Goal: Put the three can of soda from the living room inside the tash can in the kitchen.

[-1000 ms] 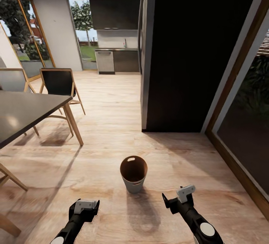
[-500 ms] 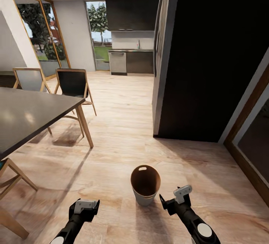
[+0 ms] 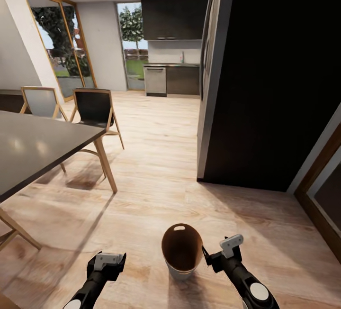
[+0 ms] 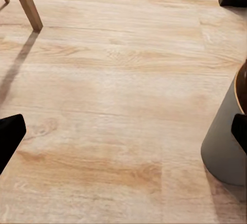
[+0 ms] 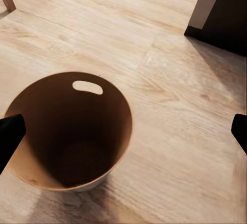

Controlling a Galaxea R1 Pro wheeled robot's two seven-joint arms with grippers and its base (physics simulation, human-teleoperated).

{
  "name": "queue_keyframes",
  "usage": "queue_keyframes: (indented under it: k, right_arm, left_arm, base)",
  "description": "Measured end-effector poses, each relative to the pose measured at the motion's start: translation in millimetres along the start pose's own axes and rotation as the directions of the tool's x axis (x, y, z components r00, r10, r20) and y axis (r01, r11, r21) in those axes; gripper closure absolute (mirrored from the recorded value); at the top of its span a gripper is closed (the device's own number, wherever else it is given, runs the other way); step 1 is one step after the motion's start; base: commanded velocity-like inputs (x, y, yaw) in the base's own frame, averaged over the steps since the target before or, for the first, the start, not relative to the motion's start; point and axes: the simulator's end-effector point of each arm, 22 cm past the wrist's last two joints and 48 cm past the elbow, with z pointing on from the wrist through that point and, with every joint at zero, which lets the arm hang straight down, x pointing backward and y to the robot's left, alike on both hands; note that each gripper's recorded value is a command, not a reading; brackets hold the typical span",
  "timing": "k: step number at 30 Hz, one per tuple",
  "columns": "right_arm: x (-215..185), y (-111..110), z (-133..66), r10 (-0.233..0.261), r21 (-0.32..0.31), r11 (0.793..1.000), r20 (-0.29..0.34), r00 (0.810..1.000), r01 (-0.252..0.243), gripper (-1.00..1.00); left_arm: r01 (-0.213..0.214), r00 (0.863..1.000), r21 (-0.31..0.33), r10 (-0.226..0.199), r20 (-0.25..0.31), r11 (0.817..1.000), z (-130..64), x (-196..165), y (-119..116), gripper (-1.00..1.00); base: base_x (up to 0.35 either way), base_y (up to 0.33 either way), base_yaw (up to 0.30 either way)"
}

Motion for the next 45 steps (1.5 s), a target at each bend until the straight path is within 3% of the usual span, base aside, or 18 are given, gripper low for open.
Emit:
queue_keyframes:
  k: [7, 10, 12, 14, 16, 17, 20, 21, 26, 32, 36, 45]
  right_arm:
    - [2, 3, 0.1, 0.0, -0.006, 1.0, -0.009, 1.0, 0.0, -1.0]
    - [17, 20, 1.1, 0.014, -0.027, 1.0, -0.092, 0.996, -0.016, -1.0]
    - [27, 30, 3.7, 0.032, -0.025, 0.999, -0.18, 0.983, -0.037, -1.0]
    - [37, 30, 9.2, 0.04, -0.009, 0.999, -0.277, 0.96, -0.044, -1.0]
    - [53, 24, 25.8, 0.037, 0.007, 0.999, -0.409, 0.912, -0.038, -1.0]
    - [52, 24, 26.5, 0.038, 0.008, 0.999, -0.41, 0.911, -0.038, -1.0]
    - [60, 8, 58.3, 0.031, 0.019, 1.0, -0.56, 0.828, -0.025, -1.0]
    - [58, 5, 62.5, 0.033, 0.021, 0.999, -0.576, 0.816, -0.025, -1.0]
    - [47, -3, 75.0, 0.04, 0.023, 0.999, -0.615, 0.788, -0.033, -1.0]
    - [16, 9, 88.9, 0.043, 0.005, 0.999, -0.618, 0.785, -0.05, -1.0]
    - [17, 22, 87.2, 0.036, -0.008, 0.999, -0.643, 0.765, -0.054, -1.0]
    - [38, 27, 82.8, 0.031, -0.014, 0.998, -0.686, 0.727, -0.055, -1.0]
  left_arm:
    - [0.001, 1.0, 0.002, -0.001, 0.001, 1.0, 0.1, -1, 0, -1.0]
    - [0.003, 1.0, 0.002, -0.003, 0.001, 1.0, 0.1, -1, 0, -1.0]
    - [0.005, 1.0, 0.002, -0.005, 0.001, 1.0, 0.1, -1, 0, -1.0]
    - [0.006, 1.0, 0.001, -0.006, 0.002, 1.0, 0.1, -1, 0, -1.0]
    - [0.006, 1.0, 0.001, -0.006, 0.002, 1.0, 0.2, -1, 0, -1.0]
    - [0.006, 1.0, 0.001, -0.006, 0.002, 1.0, 0.1, -1, 0, -1.0]
    - [0.007, 1.0, 0.002, -0.007, 0.004, 1.0, 0.2, -2, 0, -1.0]
    - [0.007, 1.0, 0.002, -0.007, 0.004, 1.0, 0.2, -2, 0, -1.0]
    - [0.007, 1.0, 0.002, -0.007, 0.004, 1.0, 0.1, -2, 0, -1.0]
    - [0.009, 1.0, 0.002, -0.009, 0.003, 1.0, 0.1, -2, -1, -1.0]
    - [0.009, 1.0, 0.004, -0.009, 0.003, 1.0, 0.0, -2, -1, -1.0]
    - [0.008, 1.0, 0.005, -0.008, 0.007, 1.0, 0.1, -4, -1, -1.0]
  base:
    - [0.19, -0.109, 0.002]
    - [0.039, -0.019, 0.0]
    - [0.017, -0.008, 0.0]
    - [0.009, -0.004, 0.0]
    - [0.003, -0.002, 0.0]
    - [0.002, -0.001, 0.0]
    - [0.0, 0.0, 0.0]
    - [0.0, 0.0, 0.0]
    - [0.0, 0.0, 0.0]
    - [0.0, 0.0, 0.0]
    - [0.058, 0.0, 0.0]
    - [0.178, 0.027, 0.0]
